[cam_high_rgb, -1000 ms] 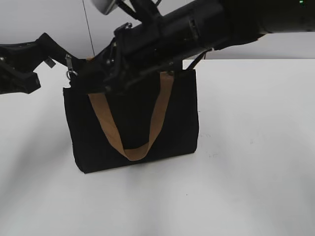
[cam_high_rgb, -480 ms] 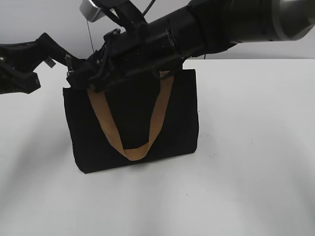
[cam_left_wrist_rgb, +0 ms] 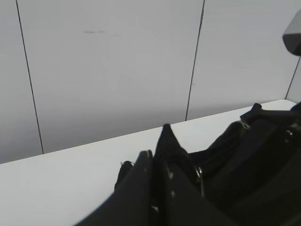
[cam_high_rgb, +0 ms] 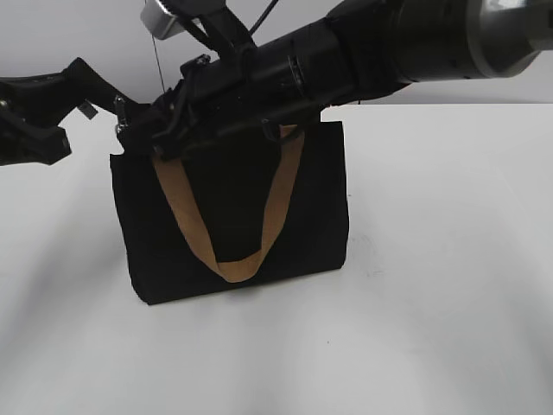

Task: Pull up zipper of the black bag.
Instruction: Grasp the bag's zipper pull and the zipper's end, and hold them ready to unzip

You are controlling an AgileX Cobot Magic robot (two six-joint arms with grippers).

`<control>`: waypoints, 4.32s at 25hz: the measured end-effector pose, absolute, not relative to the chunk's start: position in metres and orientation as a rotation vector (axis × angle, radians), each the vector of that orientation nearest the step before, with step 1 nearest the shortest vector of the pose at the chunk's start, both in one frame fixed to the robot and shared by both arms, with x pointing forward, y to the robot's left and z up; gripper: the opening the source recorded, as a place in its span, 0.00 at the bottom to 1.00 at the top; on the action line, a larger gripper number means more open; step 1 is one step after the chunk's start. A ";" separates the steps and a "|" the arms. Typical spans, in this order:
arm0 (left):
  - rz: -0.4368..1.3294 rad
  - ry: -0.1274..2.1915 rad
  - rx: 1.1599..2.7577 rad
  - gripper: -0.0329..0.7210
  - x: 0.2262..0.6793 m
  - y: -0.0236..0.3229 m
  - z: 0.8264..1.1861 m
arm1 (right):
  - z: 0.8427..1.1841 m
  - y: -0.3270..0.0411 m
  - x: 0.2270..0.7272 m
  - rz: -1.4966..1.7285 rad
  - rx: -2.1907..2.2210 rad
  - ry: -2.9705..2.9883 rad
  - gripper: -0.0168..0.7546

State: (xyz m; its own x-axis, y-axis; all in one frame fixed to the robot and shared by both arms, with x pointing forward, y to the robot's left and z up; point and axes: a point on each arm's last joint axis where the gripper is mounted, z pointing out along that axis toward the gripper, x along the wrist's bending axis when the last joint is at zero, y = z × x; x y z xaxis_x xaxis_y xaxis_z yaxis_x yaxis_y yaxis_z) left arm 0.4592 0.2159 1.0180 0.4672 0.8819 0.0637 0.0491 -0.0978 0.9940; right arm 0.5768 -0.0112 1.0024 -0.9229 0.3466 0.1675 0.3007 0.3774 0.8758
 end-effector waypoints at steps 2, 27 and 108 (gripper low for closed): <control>0.865 0.851 1.512 0.05 0.459 0.216 1.018 | 1.003 -0.012 0.578 1.618 0.626 2.555 0.30; 0.865 0.852 1.513 0.05 0.459 0.216 1.018 | 1.002 -0.012 0.579 1.591 0.638 2.559 0.02; 0.742 1.343 1.757 0.23 0.456 0.245 0.979 | 1.043 -0.172 0.615 1.393 1.184 2.604 0.39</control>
